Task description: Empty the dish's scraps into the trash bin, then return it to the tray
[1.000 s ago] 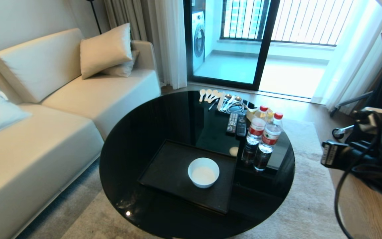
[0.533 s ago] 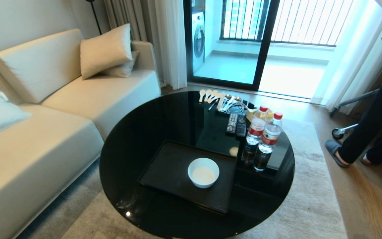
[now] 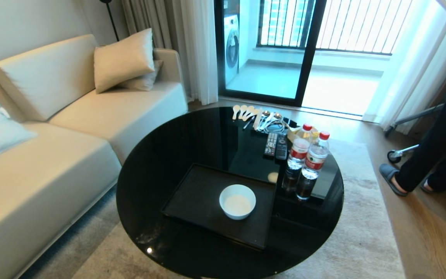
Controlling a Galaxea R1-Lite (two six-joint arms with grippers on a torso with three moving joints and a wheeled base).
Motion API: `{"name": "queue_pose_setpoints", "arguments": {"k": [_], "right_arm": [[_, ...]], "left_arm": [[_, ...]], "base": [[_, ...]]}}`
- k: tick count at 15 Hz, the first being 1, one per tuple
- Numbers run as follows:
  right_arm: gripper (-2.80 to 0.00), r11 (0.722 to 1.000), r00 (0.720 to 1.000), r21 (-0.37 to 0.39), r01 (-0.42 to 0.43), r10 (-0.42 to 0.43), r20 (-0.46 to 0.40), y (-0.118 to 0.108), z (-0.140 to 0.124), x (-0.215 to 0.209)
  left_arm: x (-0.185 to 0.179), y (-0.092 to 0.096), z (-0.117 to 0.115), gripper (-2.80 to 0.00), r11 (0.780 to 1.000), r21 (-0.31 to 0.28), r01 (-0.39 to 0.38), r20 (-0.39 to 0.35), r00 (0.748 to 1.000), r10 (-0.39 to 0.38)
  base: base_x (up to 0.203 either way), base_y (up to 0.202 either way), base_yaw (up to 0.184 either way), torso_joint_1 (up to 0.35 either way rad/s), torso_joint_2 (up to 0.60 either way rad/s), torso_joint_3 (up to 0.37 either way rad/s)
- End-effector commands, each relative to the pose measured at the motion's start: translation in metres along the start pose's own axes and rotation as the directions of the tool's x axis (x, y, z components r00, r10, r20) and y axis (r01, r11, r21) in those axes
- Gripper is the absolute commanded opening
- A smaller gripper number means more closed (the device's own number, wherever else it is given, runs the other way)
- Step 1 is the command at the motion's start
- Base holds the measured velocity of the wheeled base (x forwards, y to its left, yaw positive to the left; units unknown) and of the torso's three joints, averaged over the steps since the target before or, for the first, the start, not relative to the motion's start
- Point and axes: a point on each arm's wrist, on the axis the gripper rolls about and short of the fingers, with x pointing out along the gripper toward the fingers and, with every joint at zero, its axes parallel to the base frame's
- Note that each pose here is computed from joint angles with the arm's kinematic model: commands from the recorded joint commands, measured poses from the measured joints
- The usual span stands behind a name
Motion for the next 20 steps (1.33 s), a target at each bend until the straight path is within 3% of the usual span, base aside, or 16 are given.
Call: {"name": "queue_pose_setpoints", "arguments": {"k": [1, 4, 20], "right_arm": [[-2.8, 1.0, 0.995, 0.005, 0.007, -0.008, 0.098, 0.0011, -0.0047, -0.008], [-2.8, 0.999, 0.995, 0.04, 0.005, -0.009, 0.098, 0.001, -0.0047, -0.008], [-2.8, 0.999, 0.995, 0.043, 0.005, -0.009, 0.098, 0.001, -0.0047, -0.008]], "left_arm": [[0.0, 0.0, 0.0001, -2.8, 1.0, -0.001, 0.0, 0.001, 1.0, 0.0], [0.0, 0.0, 0.0001, -2.8, 1.0, -0.001, 0.0, 0.001, 1.0, 0.0], [0.0, 0.0, 0.0001, -2.8, 1.0, -0.001, 0.0, 0.001, 1.0, 0.0]], "base": [[0.0, 0.0, 0.0, 0.0, 0.0, 0.0], [0.0, 0.0, 0.0, 0.0, 0.0, 0.0], [0.0, 0.0, 0.0, 0.0, 0.0, 0.0]]}}
